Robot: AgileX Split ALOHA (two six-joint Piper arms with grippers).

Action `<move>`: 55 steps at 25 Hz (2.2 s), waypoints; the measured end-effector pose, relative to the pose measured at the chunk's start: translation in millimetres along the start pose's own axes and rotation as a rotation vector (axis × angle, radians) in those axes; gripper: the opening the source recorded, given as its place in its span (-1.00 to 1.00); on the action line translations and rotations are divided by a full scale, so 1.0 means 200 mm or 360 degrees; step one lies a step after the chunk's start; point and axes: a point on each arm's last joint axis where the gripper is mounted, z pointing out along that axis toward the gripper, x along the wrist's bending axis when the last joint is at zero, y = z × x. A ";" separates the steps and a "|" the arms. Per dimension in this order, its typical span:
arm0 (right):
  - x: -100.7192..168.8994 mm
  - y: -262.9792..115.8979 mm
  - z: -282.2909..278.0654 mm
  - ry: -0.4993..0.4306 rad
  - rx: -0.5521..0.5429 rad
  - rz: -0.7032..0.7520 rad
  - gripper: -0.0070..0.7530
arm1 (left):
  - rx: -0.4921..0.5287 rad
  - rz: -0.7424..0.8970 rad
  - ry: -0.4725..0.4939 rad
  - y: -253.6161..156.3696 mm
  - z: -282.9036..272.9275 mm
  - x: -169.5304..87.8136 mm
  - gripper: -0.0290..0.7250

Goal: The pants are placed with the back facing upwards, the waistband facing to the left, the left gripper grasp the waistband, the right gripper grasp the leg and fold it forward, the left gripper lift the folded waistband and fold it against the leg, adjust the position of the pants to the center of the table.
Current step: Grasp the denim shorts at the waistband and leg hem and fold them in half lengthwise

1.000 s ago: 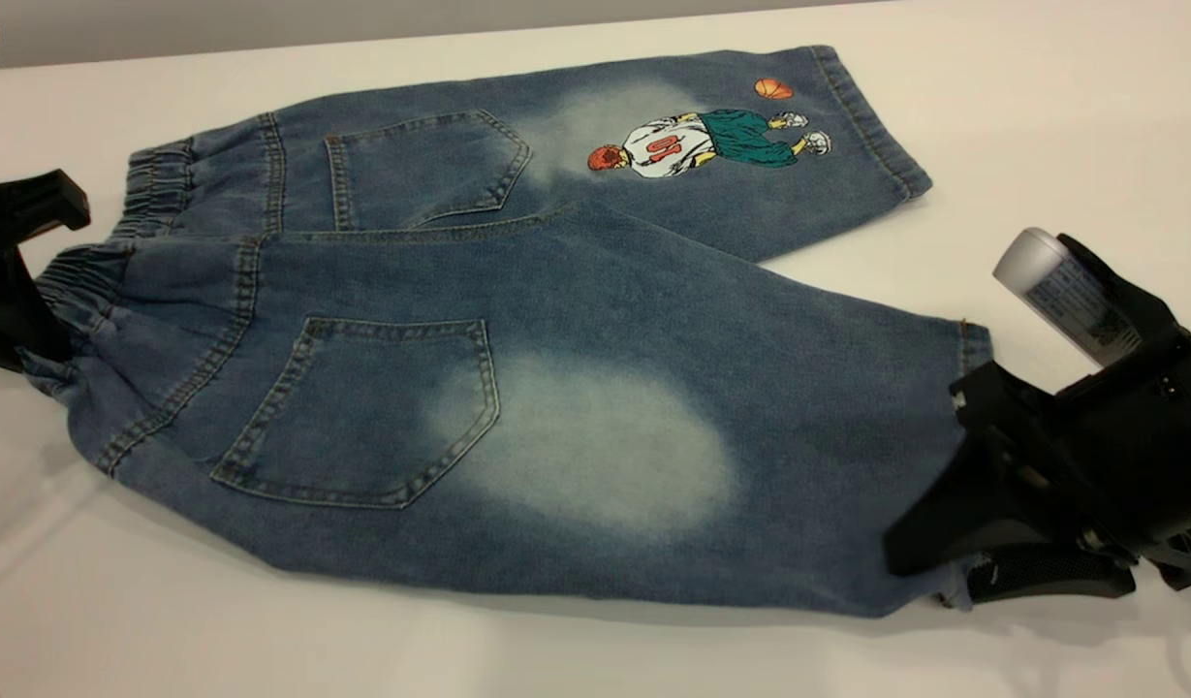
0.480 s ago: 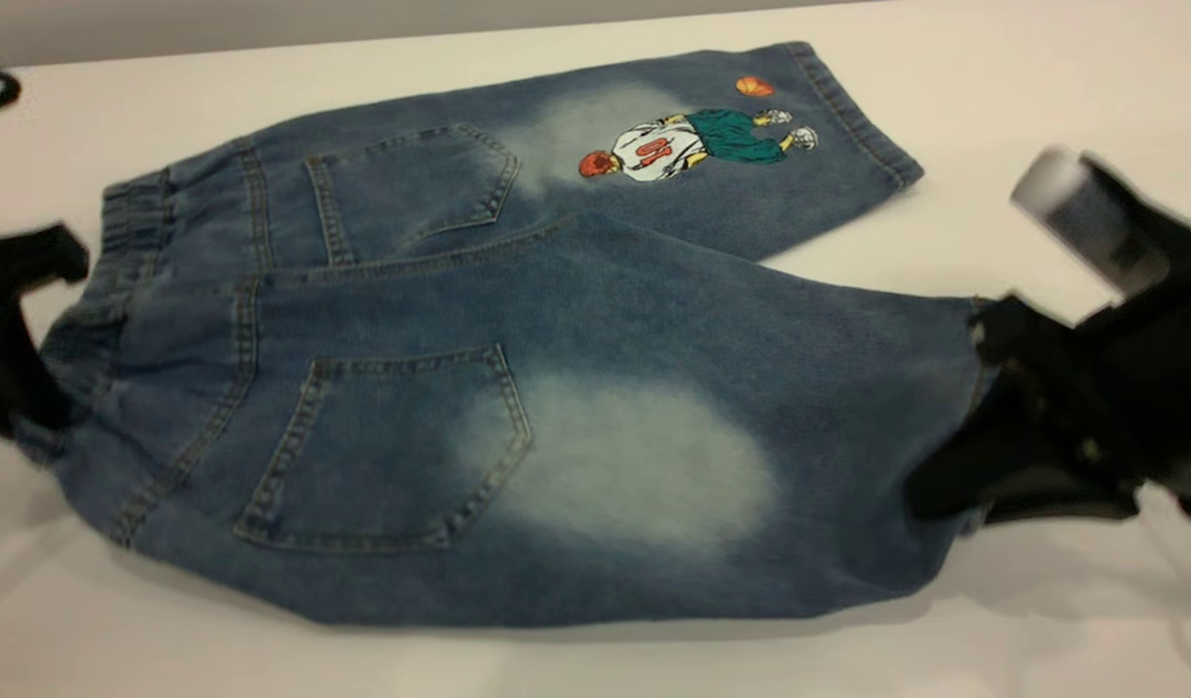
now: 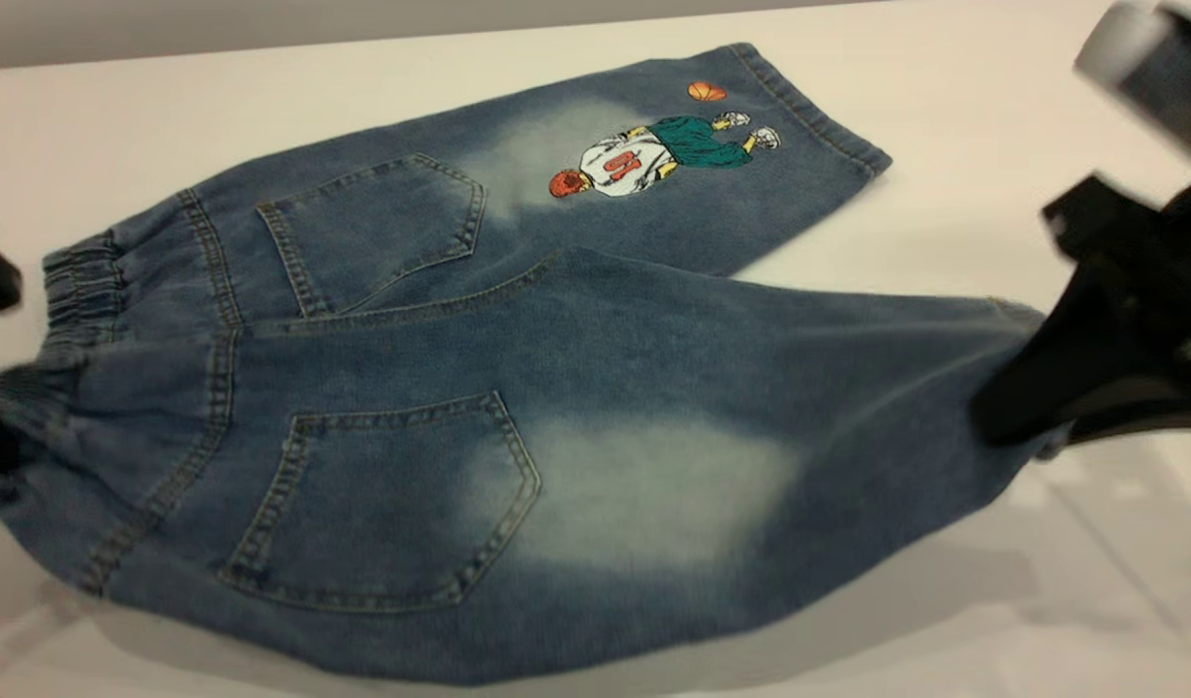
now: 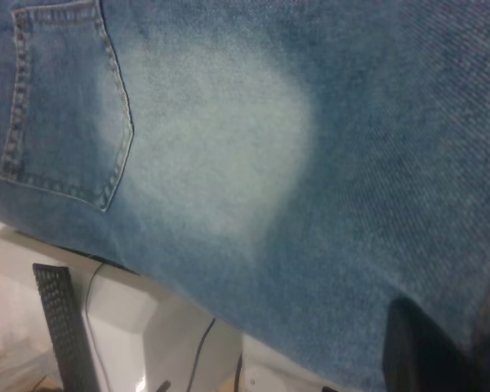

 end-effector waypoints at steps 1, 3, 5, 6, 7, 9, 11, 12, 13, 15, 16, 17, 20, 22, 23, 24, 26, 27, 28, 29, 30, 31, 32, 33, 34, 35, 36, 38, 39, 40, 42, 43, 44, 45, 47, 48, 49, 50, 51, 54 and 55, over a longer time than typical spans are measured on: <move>0.01 0.00 -0.01 0.0003 -0.0013 -0.0001 -0.91 | -0.0031 0.0003 -0.0012 0.00 -0.02 -0.01 -0.64; 0.05 0.03 -0.04 0.0036 -0.0043 -0.0006 -0.91 | -0.0080 -0.0025 -0.0047 0.01 -0.06 -0.02 -0.64; 0.08 0.07 -0.06 0.0085 -0.0033 -0.0020 -0.91 | -0.0111 -0.0051 -0.0081 0.01 -0.08 -0.03 -0.64; 0.10 0.09 -0.07 0.0109 -0.0022 -0.0035 -0.91 | -0.0116 -0.0068 -0.0096 0.01 -0.09 -0.03 -0.64; 0.12 0.12 -0.08 0.0133 -0.0031 -0.0048 -0.91 | -0.0120 -0.0077 -0.0110 0.01 -0.09 -0.04 -0.64; 0.16 0.20 -0.11 0.0142 -0.0074 -0.0060 -0.91 | -0.0125 -0.0090 -0.0136 0.01 -0.09 -0.04 -0.64; 0.19 0.27 -0.13 0.0132 -0.0113 -0.0066 -0.91 | -0.0140 -0.0130 -0.0171 0.01 -0.09 -0.05 -0.64; 0.20 0.31 -0.15 0.0125 -0.0133 -0.0076 -0.91 | -0.0146 -0.0144 -0.0189 0.01 -0.10 -0.06 -0.64; 0.21 0.34 -0.15 0.0121 -0.0146 -0.0078 -0.91 | -0.0155 -0.0169 -0.0212 0.02 -0.10 -0.07 -0.64; 0.24 0.41 -0.17 0.0108 -0.0177 -0.0076 -0.91 | -0.0167 -0.0205 -0.0259 0.02 -0.10 -0.08 -0.64; 0.24 0.44 -0.18 0.0102 -0.0188 -0.0076 -0.91 | -0.0177 -0.0226 -0.0282 0.03 -0.10 -0.08 -0.64; 0.25 0.47 -0.18 0.0097 -0.0190 -0.0072 -0.91 | -0.0190 -0.0267 -0.0317 0.03 -0.10 -0.09 -0.64; 0.27 0.55 -0.17 0.0122 -0.0183 -0.0047 -0.91 | -0.0231 -0.0357 -0.0405 0.05 -0.11 -0.11 -0.64; 0.27 0.60 -0.15 0.0143 -0.0169 -0.0030 -0.91 | -0.0252 -0.0413 -0.0464 0.06 -0.11 -0.13 -0.64; 0.28 0.63 -0.15 0.0155 -0.0164 -0.0029 -0.91 | -0.0265 -0.0440 -0.0495 0.06 -0.12 -0.13 -0.64; 0.28 0.65 -0.14 0.0167 -0.0153 -0.0018 -0.91 | -0.0272 -0.0464 -0.0522 0.07 -0.12 -0.14 -0.64; 0.30 0.71 -0.14 0.0185 -0.0170 -0.0027 -0.91 | -0.0276 -0.0532 -0.0594 0.07 -0.13 -0.16 -0.64; 0.30 0.74 -0.14 0.0193 -0.0180 -0.0029 -0.91 | -0.0284 -0.0569 -0.0626 0.08 -0.13 -0.16 -0.64; 0.31 0.76 -0.13 0.0200 -0.0183 -0.0026 -0.91 | -0.0295 -0.0602 -0.0654 0.08 -0.13 -0.17 -0.64; 0.31 0.79 -0.13 0.0206 -0.0195 -0.0027 -0.91 | -0.0306 -0.0634 -0.0680 0.09 -0.14 -0.17 -0.64; 0.32 0.82 -0.14 0.0212 -0.0208 -0.0028 -0.91 | -0.0316 -0.0666 -0.0703 0.09 -0.14 -0.18 -0.64; 0.32 0.84 -0.13 0.0217 -0.0213 -0.0022 -0.91 | -0.0327 -0.0704 -0.0729 0.10 -0.15 -0.18 -0.64; 0.33 0.86 -0.13 0.0223 -0.0222 -0.0014 -0.91 | -0.0343 -0.0748 -0.0751 0.10 -0.15 -0.18 -0.64; 0.33 0.88 -0.13 0.0230 -0.0229 -0.0020 -0.91 | -0.0366 -0.0777 -0.0767 0.11 -0.16 -0.19 -0.64; 0.34 0.90 -0.12 0.0235 -0.0231 -0.0016 -0.91 | -0.0399 -0.0817 -0.0782 0.12 -0.18 -0.19 -0.64; 0.33 0.92 -0.11 0.0238 -0.0229 -0.0013 -0.91 | -0.0437 -0.0861 -0.0789 0.13 -0.19 -0.18 -0.64; 0.33 0.94 -0.11 0.0239 -0.0233 -0.0008 -0.91 | -0.0475 -0.0904 -0.0795 0.13 -0.20 -0.18 -0.64; 0.32 0.97 -0.09 0.0240 -0.0235 0.0001 -0.91 | -0.0548 -0.0977 -0.0804 0.14 -0.23 -0.17 -0.64; 0.32 0.99 -0.08 0.0240 -0.0238 0.0000 -0.91 | -0.0585 -0.1014 -0.0803 0.15 -0.25 -0.16 -0.64; 0.32 1.01 -0.07 0.0241 -0.0245 -0.0001 -0.91 | -0.0621 -0.1038 -0.0805 0.15 -0.27 -0.16 -0.64; 0.31 1.04 -0.05 0.0242 -0.0249 0.0024 -0.91 | -0.0689 -0.1082 -0.0790 0.16 -0.29 -0.15 -0.64; 0.31 1.06 -0.04 0.0243 -0.0250 0.0031 -0.91 | -0.0715 -0.1093 -0.0773 0.16 -0.30 -0.14 -0.64; 0.30 1.07 -0.03 0.0246 -0.0256 0.0031 -0.91 | -0.0726 -0.1111 -0.0763 0.16 -0.30 -0.13 -0.64; 0.30 1.09 -0.02 0.0248 -0.0257 0.0043 -0.91 | -0.0730 -0.1136 -0.0760 0.16 -0.30 -0.13 -0.64; 0.28 1.12 0.01 0.0249 -0.0252 0.0068 -0.91 | -0.0736 -0.1175 -0.0762 0.17 -0.30 -0.13 -0.64; 0.27 1.13 0.03 0.0249 -0.0248 0.0080 -0.91 | -0.0741 -0.1179 -0.0757 0.17 -0.30 -0.13 -0.64; 0.26 1.14 0.04 0.0248 -0.0243 0.0091 -0.91 | -0.0750 -0.1187 -0.0744 0.17 -0.30 -0.12 -0.64; 0.26 1.15 0.06 0.0246 -0.0241 0.0099 -0.91 | -0.0764 -0.1195 -0.0726 0.17 -0.30 -0.11 -0.64; 0.25 1.16 0.07 0.0246 -0.0242 0.0114 -0.91 | -0.0777 -0.1210 -0.0709 0.17 -0.30 -0.11 -0.64; 0.24 1.19 0.09 0.0244 -0.0250 0.0147 -0.91 | -0.0825 -0.1286 -0.0651 0.18 -0.30 -0.08 -0.64; 0.23 1.20 0.10 0.0244 -0.0257 0.0152 -0.91 | -0.0838 -0.1311 -0.0636 0.18 -0.30 -0.08 -0.64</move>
